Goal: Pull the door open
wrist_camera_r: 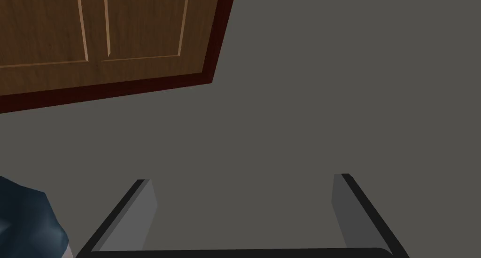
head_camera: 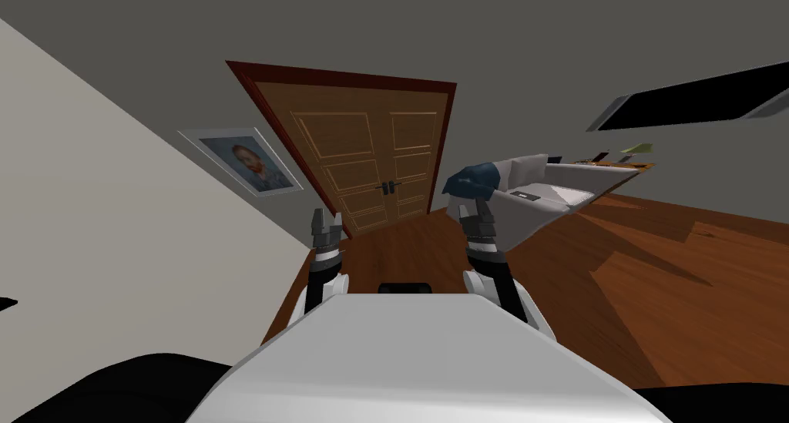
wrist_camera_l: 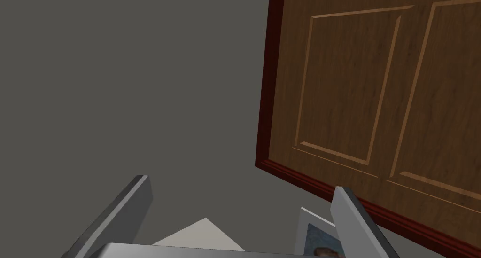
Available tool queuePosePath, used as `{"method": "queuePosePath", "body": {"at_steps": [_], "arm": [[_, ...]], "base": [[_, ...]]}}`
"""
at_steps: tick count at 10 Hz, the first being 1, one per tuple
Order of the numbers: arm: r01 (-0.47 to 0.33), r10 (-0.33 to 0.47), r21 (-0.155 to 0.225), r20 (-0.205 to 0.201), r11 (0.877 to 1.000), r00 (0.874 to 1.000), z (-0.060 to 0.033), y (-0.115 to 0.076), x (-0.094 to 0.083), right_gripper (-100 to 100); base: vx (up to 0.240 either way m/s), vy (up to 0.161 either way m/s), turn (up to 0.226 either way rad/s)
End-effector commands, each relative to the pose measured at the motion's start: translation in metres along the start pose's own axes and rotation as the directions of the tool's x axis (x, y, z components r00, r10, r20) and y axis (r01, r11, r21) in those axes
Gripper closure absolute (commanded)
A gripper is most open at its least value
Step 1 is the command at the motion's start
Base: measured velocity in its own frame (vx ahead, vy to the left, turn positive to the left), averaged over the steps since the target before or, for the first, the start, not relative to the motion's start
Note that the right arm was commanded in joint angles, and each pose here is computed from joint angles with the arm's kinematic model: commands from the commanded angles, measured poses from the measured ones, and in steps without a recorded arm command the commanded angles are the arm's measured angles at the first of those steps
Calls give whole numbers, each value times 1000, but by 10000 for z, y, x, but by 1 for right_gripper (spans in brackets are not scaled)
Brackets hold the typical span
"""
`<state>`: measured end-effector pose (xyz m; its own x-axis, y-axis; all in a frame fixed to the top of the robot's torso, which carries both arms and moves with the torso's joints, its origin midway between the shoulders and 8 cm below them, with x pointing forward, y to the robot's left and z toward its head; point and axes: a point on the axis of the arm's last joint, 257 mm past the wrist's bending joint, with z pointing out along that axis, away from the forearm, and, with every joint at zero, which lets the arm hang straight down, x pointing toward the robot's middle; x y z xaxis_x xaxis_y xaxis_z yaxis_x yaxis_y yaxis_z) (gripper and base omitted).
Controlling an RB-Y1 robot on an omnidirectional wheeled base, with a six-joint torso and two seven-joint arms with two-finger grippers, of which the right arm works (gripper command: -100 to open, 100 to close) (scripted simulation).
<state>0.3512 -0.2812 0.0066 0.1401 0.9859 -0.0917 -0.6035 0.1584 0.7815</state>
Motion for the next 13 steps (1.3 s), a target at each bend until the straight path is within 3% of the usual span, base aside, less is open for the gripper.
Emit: {"method": "queuePosePath", "body": {"at_steps": [1, 13], "arm": [[0, 0, 18, -7, 1000, 1000, 4, -120, 7, -100], [2, 4, 162, -37, 987, 999, 23, -1065, 5, -100]], "base": [[72, 11, 76], [122, 4, 83]]}}
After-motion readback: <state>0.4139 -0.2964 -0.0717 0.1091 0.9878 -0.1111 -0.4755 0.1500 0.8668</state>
